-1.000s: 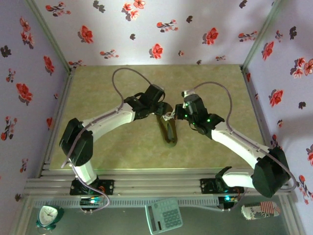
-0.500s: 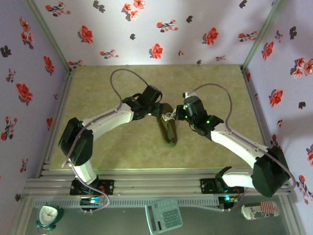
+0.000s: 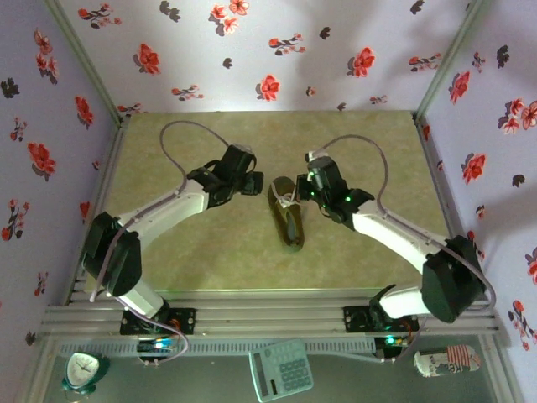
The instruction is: Tie the shoes
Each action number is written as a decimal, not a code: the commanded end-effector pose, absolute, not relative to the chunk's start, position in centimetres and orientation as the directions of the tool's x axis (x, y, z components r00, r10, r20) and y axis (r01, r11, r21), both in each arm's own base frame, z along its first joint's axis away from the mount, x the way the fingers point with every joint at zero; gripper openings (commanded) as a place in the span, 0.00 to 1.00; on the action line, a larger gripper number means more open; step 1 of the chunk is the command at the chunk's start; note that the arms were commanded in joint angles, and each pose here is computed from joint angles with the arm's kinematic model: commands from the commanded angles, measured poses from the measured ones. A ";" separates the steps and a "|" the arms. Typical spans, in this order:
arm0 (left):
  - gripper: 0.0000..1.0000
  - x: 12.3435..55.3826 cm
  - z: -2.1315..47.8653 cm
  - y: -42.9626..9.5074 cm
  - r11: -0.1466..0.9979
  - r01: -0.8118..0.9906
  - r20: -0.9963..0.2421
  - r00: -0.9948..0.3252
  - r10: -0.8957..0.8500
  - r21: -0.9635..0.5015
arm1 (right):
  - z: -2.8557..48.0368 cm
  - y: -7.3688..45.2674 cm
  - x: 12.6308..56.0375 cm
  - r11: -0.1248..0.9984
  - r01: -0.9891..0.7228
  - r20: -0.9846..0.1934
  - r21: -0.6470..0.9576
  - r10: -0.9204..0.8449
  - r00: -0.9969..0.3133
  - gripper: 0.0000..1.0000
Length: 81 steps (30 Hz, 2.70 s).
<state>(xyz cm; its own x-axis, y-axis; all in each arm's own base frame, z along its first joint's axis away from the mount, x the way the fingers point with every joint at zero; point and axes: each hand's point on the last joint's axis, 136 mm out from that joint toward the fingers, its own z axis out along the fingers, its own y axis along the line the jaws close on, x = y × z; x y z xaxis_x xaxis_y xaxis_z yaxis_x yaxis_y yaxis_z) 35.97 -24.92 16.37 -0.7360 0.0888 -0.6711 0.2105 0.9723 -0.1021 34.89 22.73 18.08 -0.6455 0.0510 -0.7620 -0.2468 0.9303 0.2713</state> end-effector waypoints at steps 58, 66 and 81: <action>0.82 35.0 16.1 -18.5 0.969 -0.246 -0.697 -0.690 -0.195 -0.028 | 16.6 31.4 35.9 0.854 -0.491 -0.790 0.173 -0.178 -0.587 0.00; 0.83 34.8 17.0 -18.9 0.982 -0.191 -0.734 -0.665 -0.138 -0.012 | 17.0 30.3 35.5 0.865 -0.476 -0.794 0.158 -0.175 -0.583 0.00; 0.85 33.2 18.8 -23.2 0.983 0.134 -0.784 -0.620 -0.014 -0.124 | 18.6 23.4 32.9 0.890 -0.373 -0.770 0.263 -0.040 -0.637 0.00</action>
<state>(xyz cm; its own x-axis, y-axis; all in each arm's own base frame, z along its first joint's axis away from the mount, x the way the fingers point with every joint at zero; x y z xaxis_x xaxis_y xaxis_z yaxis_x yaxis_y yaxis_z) 33.30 -21.59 17.80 -0.6461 -0.0605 -0.7608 0.0308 0.9940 -0.1052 33.80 24.51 18.60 -0.6019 -0.0816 -0.7944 -0.4016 0.8907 0.2129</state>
